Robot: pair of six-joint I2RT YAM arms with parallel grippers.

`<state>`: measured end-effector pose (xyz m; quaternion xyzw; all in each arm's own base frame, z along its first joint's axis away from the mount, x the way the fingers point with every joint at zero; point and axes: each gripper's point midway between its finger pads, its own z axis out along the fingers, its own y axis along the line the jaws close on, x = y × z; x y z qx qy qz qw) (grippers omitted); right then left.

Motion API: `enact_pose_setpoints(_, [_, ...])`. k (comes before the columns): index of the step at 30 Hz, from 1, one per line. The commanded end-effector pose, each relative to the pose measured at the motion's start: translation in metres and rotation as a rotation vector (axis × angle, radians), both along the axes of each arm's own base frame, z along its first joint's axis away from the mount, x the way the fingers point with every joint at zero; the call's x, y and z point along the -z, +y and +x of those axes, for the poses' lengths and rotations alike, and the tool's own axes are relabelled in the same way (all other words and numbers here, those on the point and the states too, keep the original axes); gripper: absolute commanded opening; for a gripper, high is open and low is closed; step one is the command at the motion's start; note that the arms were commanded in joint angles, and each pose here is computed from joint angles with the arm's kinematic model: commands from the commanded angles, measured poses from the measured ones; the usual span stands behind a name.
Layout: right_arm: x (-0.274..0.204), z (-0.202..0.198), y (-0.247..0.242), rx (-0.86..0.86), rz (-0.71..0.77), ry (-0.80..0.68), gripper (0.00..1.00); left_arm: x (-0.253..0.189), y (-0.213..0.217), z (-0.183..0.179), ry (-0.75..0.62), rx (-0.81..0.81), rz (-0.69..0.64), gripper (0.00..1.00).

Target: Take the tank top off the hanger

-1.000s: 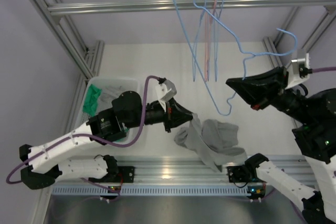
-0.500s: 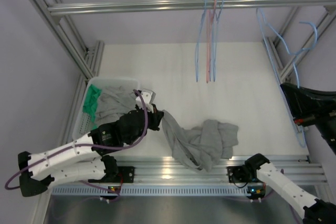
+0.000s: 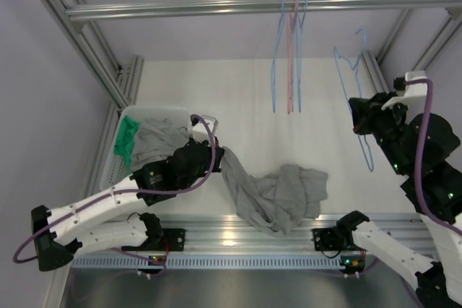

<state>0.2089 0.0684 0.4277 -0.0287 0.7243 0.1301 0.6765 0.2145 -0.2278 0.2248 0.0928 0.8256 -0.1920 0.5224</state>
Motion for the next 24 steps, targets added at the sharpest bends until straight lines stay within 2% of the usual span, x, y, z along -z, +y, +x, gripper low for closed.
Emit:
enact_pose_setpoints(1, [-0.070,0.027,0.003,0.056,0.057,-0.235,0.00,-0.021,-0.032,-0.018,0.000,0.223,-0.038,0.00])
enact_pose_setpoints(4, [-0.099,0.039,0.006,0.067,0.029,-0.286,0.00,-0.014,-0.043,-0.029,0.019,0.324,-0.018,0.00])
enact_pose_setpoints(9, [-0.117,0.077,0.020,0.048,0.008,-0.287,0.00,-0.007,-0.036,-0.029,0.025,0.292,-0.020,0.00])
enact_pose_setpoints(13, [-0.101,0.117,0.028,0.035,0.004,-0.220,0.00,-0.010,-0.034,-0.027,0.016,0.280,-0.027,0.00])
enact_pose_setpoints(21, [-0.074,0.161,0.019,0.070,0.048,-0.185,0.00,0.001,-0.046,-0.031,0.049,0.321,-0.034,0.00])
enact_pose_setpoints(24, [-0.047,0.175,0.026,0.046,0.035,-0.123,0.00,0.005,-0.049,-0.031,0.058,0.323,-0.042,0.00])
